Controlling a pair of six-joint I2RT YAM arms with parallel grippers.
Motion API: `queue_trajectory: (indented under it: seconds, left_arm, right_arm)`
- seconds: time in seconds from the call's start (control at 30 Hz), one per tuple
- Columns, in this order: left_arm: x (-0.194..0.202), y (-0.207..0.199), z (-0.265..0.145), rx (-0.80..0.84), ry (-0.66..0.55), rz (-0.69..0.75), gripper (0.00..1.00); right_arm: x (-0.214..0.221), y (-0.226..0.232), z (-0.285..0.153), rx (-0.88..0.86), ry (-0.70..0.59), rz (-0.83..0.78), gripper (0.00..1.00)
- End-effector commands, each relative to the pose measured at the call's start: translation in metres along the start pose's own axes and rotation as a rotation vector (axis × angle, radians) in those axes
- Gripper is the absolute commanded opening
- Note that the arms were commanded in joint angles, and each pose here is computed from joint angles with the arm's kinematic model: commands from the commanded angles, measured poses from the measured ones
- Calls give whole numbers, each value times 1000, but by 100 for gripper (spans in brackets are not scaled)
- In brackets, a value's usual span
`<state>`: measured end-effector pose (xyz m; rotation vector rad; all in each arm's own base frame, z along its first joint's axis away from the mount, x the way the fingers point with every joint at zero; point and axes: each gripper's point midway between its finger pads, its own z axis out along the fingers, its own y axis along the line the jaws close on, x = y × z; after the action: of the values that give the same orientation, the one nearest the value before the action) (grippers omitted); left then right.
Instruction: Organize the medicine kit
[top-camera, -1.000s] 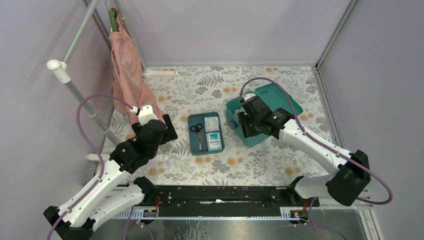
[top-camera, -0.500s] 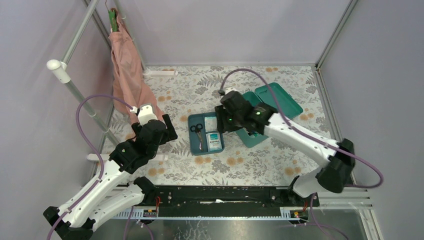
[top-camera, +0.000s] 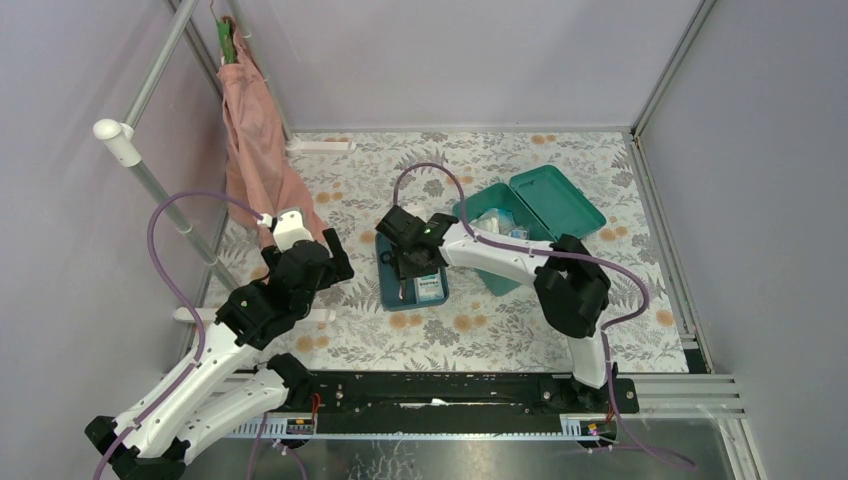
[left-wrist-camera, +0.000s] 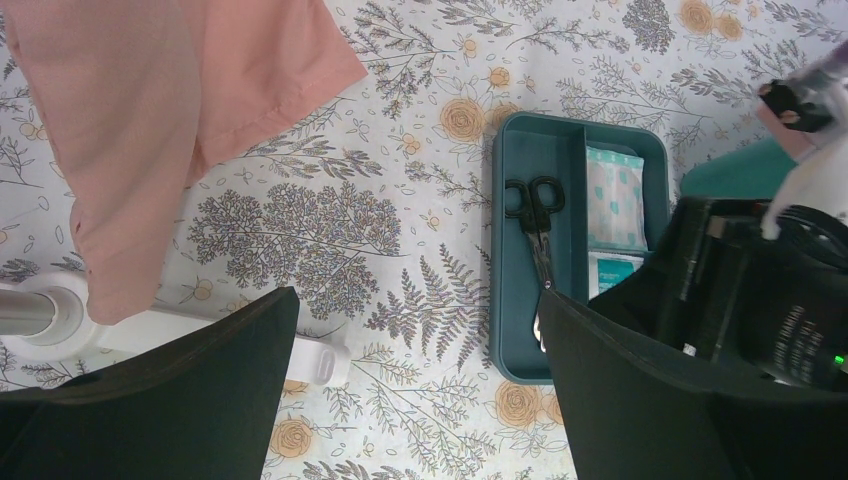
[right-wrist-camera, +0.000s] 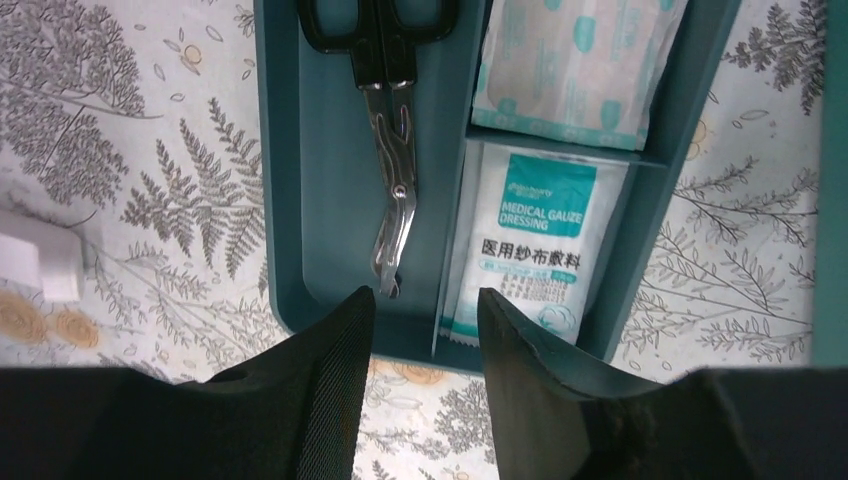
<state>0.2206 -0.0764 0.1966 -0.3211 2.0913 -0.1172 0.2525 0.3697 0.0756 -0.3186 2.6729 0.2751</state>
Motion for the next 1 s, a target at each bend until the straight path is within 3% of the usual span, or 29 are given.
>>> queue_trajectory:
  seconds: [0.0,0.6,0.83,0.97]
  left_arm:
    - [-1,-1,2,5,-15,-6,99]
    - [-1,-1,2,7,-18,-8,98]
    - [-1,-1,2,5,-18,-8,99]
    - [-2,-1,2,5,-20,-9,98]
  right_arm:
    - [-13,3,10,58,-36,3,49]
    - [-9,-8,51,171,-11,-65,24]
    - [-16,-4,47,132,-48,-90,16]
    - [-18,3,41,83,-53,-102,5]
